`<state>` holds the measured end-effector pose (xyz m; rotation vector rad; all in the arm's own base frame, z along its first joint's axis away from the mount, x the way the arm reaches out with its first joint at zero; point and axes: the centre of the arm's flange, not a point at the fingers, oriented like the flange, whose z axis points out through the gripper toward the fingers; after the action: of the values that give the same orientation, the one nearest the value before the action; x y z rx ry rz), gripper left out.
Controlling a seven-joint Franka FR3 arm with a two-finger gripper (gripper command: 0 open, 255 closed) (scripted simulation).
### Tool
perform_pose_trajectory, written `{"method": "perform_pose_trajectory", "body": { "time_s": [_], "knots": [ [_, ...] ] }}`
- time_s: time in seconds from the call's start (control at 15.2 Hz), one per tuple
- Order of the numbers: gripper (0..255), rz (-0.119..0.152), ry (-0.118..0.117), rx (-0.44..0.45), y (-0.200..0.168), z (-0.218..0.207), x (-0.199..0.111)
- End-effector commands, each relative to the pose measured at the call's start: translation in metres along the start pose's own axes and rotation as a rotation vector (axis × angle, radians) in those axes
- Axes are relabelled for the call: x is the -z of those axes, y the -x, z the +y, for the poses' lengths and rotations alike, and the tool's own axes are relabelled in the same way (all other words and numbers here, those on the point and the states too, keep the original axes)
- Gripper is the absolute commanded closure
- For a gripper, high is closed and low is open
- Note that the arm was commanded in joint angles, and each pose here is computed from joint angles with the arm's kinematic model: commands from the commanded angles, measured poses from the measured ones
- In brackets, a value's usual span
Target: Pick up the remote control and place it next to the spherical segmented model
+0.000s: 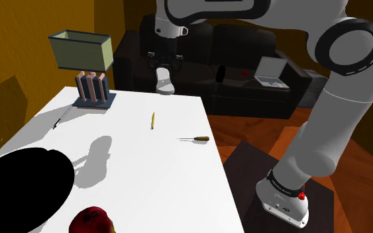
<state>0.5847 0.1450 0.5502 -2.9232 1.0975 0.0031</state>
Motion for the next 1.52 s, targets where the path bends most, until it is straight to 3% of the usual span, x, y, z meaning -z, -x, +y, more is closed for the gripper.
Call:
{"method": "perform_pose_trajectory", "body": {
  "time_s": [0.0,1.45],
  "knots": [
    [255,0.0,0.0,-0.001,0.023,-0.014,0.001],
    [255,0.0,0.0,-0.001,0.262,-0.157,-0.008]
  ]
}}
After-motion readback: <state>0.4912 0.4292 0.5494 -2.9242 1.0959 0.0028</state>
